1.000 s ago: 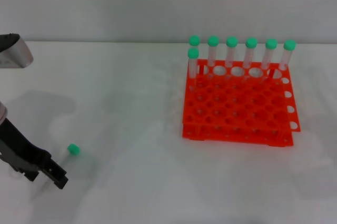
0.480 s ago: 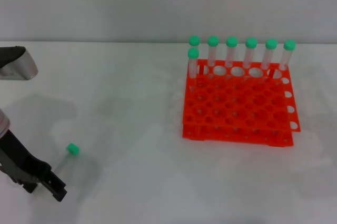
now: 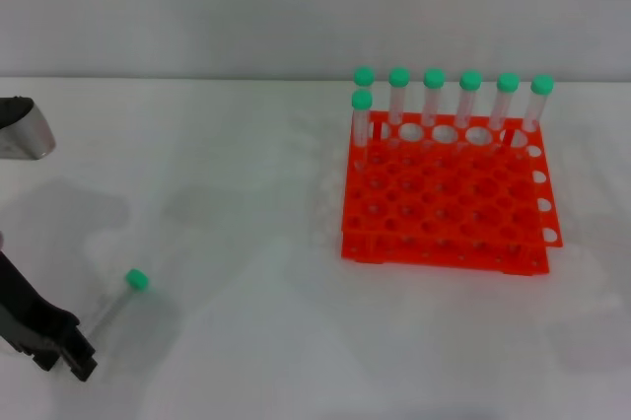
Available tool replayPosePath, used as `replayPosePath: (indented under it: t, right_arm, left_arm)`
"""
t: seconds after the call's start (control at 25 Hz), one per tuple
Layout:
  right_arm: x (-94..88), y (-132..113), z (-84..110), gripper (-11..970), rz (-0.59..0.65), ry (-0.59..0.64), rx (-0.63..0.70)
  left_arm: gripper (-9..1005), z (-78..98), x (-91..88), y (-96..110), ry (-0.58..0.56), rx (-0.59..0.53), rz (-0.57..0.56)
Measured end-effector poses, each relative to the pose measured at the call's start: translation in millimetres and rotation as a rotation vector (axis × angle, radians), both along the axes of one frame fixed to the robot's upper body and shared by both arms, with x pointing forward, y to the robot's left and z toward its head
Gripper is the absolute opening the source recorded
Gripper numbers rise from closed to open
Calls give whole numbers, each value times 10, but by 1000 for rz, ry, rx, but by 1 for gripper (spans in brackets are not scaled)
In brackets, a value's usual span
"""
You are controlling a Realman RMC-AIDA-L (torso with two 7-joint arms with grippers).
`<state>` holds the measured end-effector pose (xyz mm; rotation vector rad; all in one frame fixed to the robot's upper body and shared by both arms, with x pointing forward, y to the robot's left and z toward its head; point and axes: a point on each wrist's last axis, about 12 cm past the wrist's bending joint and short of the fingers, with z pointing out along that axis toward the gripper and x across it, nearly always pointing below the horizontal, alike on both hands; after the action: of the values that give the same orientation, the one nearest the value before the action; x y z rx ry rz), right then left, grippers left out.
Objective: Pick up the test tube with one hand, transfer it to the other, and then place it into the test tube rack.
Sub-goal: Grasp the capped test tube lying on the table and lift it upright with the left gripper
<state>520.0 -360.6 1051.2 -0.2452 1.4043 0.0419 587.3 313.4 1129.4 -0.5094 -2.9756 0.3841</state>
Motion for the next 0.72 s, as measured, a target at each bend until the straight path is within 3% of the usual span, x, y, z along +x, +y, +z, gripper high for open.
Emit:
replayPosePath:
  t: [0.24, 0.72]
  right_arm:
    - [18, 11, 11, 738, 4, -4, 0]
    - [45, 33, 24, 734, 10, -8, 4]
  left_arm:
    - [464, -6, 29, 35, -24, 26, 4]
    - [466, -54, 88, -3, -54, 44, -22]
